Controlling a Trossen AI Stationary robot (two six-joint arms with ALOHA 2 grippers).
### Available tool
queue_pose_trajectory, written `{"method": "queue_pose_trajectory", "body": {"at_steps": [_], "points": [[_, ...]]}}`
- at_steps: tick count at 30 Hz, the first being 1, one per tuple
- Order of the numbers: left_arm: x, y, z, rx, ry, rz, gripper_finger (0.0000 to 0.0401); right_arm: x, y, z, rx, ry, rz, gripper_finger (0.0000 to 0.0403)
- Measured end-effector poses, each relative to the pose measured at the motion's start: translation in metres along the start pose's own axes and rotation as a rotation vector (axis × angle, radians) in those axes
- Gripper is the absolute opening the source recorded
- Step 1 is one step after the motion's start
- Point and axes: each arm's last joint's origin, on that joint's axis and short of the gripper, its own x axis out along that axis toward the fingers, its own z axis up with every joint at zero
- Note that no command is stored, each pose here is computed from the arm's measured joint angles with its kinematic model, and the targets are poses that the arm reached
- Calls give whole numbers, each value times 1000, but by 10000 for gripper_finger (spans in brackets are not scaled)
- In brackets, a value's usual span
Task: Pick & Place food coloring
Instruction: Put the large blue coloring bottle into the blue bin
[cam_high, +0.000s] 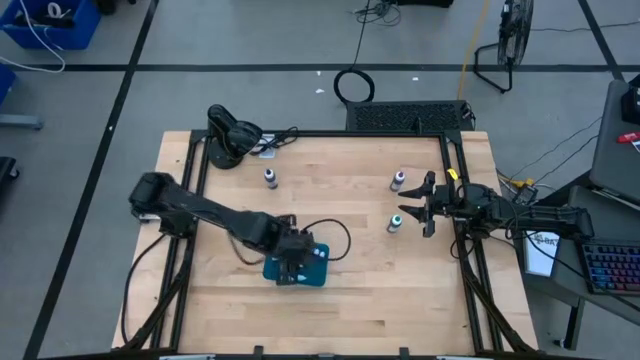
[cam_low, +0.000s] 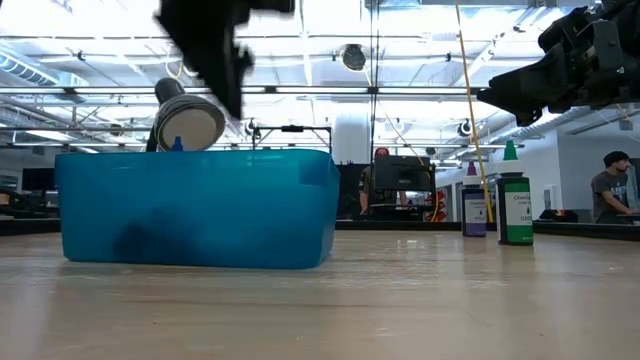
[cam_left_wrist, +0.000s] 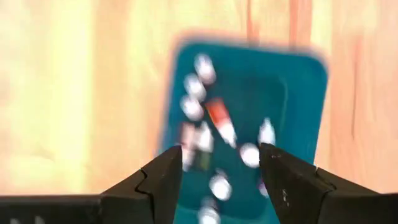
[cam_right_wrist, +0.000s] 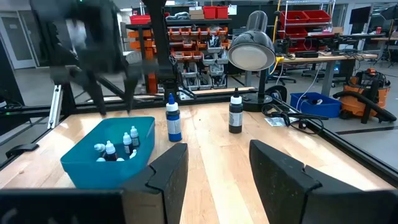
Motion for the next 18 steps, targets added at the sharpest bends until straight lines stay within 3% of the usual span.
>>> {"method": "queue_pose_trajectory", "body": {"at_steps": [4,8,14,18], "points": [[-52,1,-9,64,-248,114,216,0,0,0,0,0,0,160],[-84,4,-42,75,-471,169,216,0,0,0,0,0,0,160],[-86,23,-105,23,-717,98,216,0,0,0,0,0,0,160],[-75,37,-132,-52,-786,63,216,0,0,0,0,-1,0,160]]}}
